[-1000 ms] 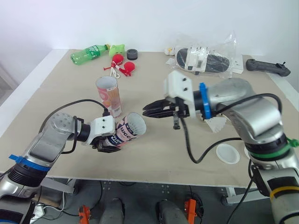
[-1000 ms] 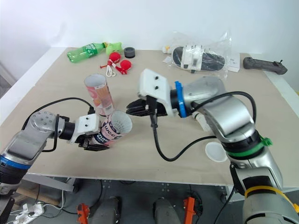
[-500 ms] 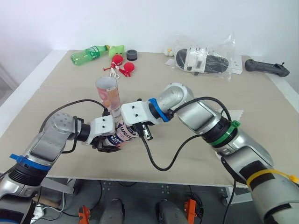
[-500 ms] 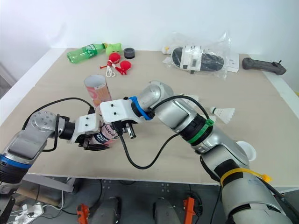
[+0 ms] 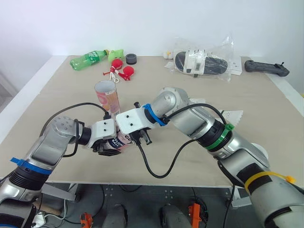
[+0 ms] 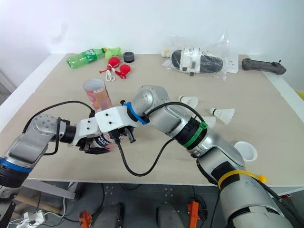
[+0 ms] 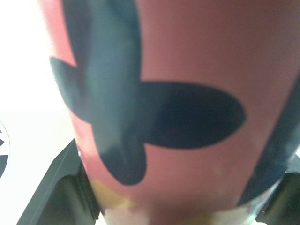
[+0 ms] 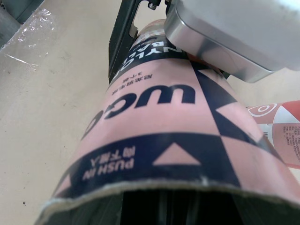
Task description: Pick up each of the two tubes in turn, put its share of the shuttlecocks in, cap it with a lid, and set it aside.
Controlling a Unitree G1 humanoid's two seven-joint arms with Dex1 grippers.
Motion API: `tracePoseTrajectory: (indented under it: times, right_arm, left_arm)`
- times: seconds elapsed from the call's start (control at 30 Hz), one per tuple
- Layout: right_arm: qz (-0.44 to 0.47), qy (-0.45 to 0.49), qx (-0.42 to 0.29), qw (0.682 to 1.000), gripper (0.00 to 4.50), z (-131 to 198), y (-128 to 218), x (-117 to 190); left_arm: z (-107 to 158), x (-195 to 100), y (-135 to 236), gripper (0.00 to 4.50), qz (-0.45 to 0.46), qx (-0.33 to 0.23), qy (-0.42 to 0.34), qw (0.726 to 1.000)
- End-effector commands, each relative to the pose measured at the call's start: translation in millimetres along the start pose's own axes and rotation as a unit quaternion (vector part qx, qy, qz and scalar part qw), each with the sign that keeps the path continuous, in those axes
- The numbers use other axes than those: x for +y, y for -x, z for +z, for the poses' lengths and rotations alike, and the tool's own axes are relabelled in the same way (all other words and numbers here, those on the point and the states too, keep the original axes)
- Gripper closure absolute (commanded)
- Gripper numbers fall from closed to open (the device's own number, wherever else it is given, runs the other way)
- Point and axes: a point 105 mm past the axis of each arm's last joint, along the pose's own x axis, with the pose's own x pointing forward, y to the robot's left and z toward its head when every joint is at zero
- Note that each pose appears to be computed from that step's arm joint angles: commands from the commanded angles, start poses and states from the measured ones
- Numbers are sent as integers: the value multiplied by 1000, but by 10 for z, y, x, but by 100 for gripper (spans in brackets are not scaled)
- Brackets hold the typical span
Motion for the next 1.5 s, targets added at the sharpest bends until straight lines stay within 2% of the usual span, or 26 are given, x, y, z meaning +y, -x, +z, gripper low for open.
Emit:
tracePoseTrajectory:
  times: [0.03, 0.33, 0.53, 0.7, 0.83, 0.97, 1.1, 1.37, 1.5]
  right_arm:
    - [24, -13, -8, 1000, 444, 18, -87, 87]
    - [-18, -24, -57, 998, 444, 164, 510, -23]
    - [-54, -37, -65, 996, 444, 151, 742, -83]
    - [-72, -66, -77, 992, 444, 63, 912, -20]
    - [-109, -108, -138, 979, 444, 71, 1160, 55]
    - [-172, -175, -191, 950, 444, -55, 1442, 206]
    - [-187, -257, -160, 935, 444, -343, 1539, 596]
    - [-211, -278, -114, 930, 444, -487, 1672, 693]
    - [-204, -302, -45, 930, 444, -743, 1832, 867]
  left_arm:
    - [56, -149, -178, 135, -41, -17, -5, 999]
    - [46, -139, -169, 135, -40, -16, -5, 999]
    - [39, -134, -166, 135, -38, -16, -5, 999]
    - [25, -148, -159, 135, -36, -16, -2, 999]
    - [27, -168, -162, 135, -31, -21, 2, 999]
    - [46, -165, -149, 135, -17, -37, 12, 999]
    - [27, -194, -151, 135, -17, -40, 18, 999]
    - [76, -143, -205, 135, -17, -50, 10, 999]
    - [219, -103, -197, 135, -13, -88, 9, 996]
